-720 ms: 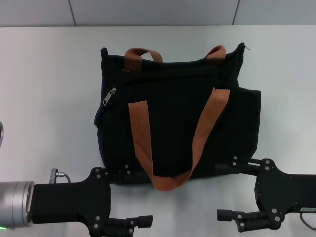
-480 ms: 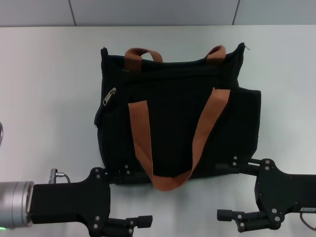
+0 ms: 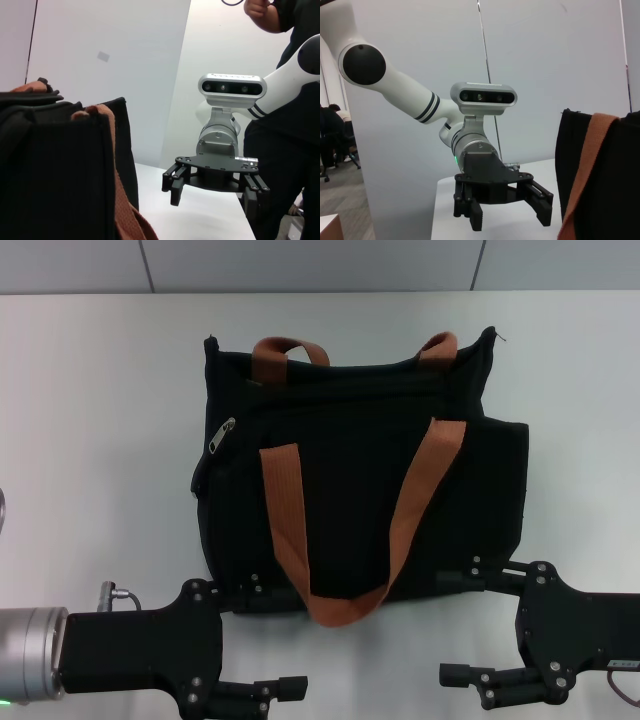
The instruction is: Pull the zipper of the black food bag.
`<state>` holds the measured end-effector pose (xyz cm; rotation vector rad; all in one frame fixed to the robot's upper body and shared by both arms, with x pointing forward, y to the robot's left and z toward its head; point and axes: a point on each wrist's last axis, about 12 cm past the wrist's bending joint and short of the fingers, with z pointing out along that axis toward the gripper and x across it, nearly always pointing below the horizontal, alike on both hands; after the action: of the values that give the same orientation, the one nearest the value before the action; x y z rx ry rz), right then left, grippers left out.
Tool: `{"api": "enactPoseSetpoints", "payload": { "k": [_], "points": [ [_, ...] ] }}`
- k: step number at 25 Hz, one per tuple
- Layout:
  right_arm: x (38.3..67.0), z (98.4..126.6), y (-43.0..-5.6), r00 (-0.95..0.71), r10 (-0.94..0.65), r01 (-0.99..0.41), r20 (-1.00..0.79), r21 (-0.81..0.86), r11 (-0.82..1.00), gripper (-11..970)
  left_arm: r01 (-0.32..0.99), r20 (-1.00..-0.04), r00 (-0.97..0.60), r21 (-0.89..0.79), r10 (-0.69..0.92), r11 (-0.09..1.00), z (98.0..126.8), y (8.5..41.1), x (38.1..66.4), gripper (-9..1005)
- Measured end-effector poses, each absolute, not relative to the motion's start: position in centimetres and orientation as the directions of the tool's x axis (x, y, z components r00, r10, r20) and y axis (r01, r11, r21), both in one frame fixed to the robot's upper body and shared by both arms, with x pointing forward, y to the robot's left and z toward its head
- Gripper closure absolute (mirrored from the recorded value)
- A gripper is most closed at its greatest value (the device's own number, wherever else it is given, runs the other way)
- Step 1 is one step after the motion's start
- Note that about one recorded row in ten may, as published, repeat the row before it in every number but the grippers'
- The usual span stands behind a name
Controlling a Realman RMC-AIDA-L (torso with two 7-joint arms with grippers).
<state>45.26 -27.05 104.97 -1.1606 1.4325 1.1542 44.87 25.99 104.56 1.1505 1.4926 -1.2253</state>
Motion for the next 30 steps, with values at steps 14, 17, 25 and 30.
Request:
{"api": "enactPoseSetpoints", "payload": {
  "k": [14,17,25,30],
  "points": [
    [45.2,104.9,-27.1,-0.123,-0.115,-0.987,-0.986,0.109,0.118,127,0.991,-0.995,-0.070,-0.078,-0.073,0.113,107.1,27.0,45.1,166],
    [45.3,104.9,-27.1,-0.123,-0.117,-0.987,-0.986,0.109,0.119,127,0.983,-0.990,-0.017,-0.042,-0.139,0.180,107.7,27.4,45.5,166],
    [45.2,104.9,-27.1,-0.125,-0.118,-0.987,-0.985,0.111,0.120,127,0.880,-0.989,0.025,-0.048,-0.146,0.472,108.3,31.4,47.9,165],
    [45.2,104.9,-27.1,-0.129,-0.117,-0.986,-0.985,0.115,0.120,127,0.880,-0.998,-0.020,-0.045,-0.056,0.473,108.4,32.6,48.9,166]
  ]
}}
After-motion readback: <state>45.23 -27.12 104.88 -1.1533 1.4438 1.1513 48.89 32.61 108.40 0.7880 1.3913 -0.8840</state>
